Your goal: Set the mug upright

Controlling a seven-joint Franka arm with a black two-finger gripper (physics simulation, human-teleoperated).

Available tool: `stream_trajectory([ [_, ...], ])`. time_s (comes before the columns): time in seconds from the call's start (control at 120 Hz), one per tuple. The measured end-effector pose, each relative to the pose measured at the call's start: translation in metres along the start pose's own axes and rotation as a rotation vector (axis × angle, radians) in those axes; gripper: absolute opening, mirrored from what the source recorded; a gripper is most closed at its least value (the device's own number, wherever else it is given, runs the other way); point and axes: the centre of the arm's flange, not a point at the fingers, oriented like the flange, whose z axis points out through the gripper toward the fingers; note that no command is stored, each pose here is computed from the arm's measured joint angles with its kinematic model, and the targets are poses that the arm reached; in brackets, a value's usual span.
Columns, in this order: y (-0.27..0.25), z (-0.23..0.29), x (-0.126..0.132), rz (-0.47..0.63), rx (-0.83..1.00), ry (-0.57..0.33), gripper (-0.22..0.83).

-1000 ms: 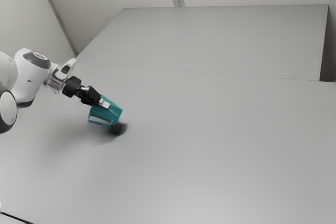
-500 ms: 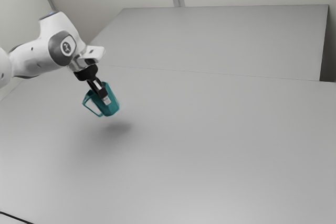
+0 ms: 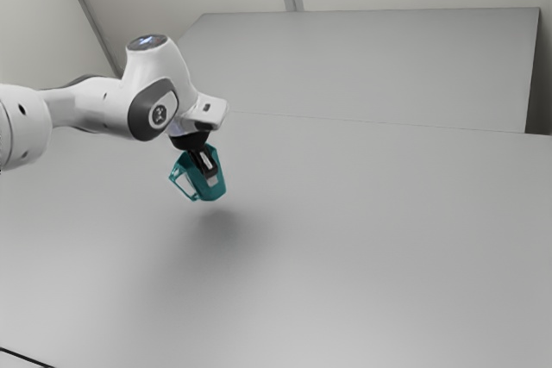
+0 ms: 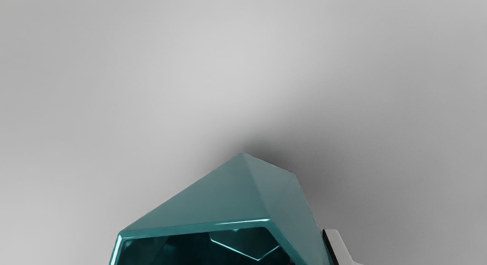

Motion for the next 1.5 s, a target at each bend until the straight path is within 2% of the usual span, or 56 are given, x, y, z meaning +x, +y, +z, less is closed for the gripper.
stream_trajectory([
  [0.183, 0.039, 0.017, 0.015, 0.025, 0.007, -0.004, -0.16],
  [0.342, 0.073, 0.027, 0.017, 0.055, 0.016, -0.01, -0.16],
  [0.408, 0.07, 0.027, 0.003, 0.028, 0.024, -0.005, -0.16],
  [0.525, -0.008, 0.026, -0.049, -0.169, 0.051, -0.005, -0.16],
  [0.592, -0.025, 0.025, -0.062, -0.219, 0.061, -0.004, -0.16],
  [0.8, -0.001, 0.022, -0.046, -0.177, 0.09, -0.006, -0.16],
  [1.233, 0.023, 0.054, -0.055, -0.201, 0.072, -0.062, -0.16],
  [1.5, 0.021, 0.065, -0.043, -0.212, 0.085, -0.053, -0.16],
])
